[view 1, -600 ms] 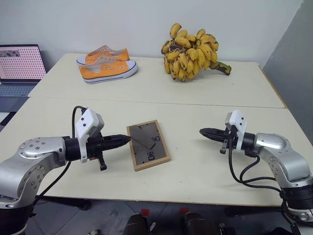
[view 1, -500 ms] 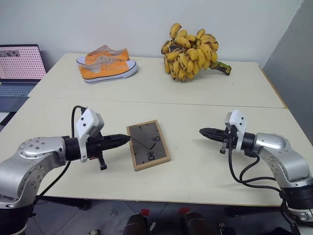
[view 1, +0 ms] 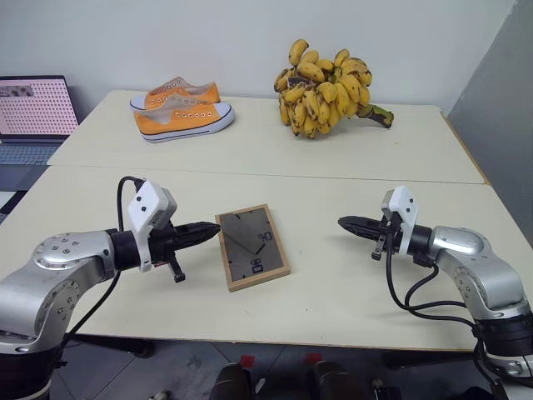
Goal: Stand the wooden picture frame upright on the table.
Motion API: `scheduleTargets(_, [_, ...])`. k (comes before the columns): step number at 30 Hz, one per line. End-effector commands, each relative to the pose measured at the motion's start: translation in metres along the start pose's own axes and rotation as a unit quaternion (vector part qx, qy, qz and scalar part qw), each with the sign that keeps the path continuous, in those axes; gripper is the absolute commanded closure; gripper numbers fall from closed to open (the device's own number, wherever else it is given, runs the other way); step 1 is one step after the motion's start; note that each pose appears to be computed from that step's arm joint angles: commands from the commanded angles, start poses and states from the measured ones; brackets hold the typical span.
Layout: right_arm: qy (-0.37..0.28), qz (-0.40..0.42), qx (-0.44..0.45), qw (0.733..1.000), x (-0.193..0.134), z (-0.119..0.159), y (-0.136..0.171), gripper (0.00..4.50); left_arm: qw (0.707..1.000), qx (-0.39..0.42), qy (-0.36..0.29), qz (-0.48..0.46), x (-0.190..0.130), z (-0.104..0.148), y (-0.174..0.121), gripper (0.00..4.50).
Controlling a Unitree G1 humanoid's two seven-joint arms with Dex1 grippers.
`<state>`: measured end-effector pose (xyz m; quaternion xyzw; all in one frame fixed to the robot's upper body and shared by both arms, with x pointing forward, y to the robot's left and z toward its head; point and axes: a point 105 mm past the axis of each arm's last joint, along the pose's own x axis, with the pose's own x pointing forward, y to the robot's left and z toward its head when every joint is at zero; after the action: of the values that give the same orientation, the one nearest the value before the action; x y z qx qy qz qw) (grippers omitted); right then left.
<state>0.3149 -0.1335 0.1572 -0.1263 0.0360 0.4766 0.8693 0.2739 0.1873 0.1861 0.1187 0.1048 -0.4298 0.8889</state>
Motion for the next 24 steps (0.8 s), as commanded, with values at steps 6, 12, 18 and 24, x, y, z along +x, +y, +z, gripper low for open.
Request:
scheduleTargets(6, [-0.014, -0.007, -0.023, 1.0, 0.004, 0.009, -0.005, 4.46, 0.999, 0.009, -0.021, 0.045, -0.011, 0.008, 0.007, 4.45])
scheduleTargets(12, [-0.009, -0.012, -0.021, 1.0, 0.01, 0.002, -0.007, 4.46, 0.997, 0.003, -0.009, 0.079, -0.016, -0.002, 0.016, 4.45])
scheduleTargets(18, [0.015, -0.044, -0.023, 0.999, 0.028, -0.026, -0.007, 4.46, 0.978, -0.045, 0.012, 0.201, -0.022, -0.043, 0.056, 4.45])
scheduleTargets(24, [0.013, -0.056, -0.022, 0.998, 0.054, -0.042, 0.007, 4.46, 0.969, -0.067, 0.024, 0.236, 0.004, -0.075, 0.069, 4.45])
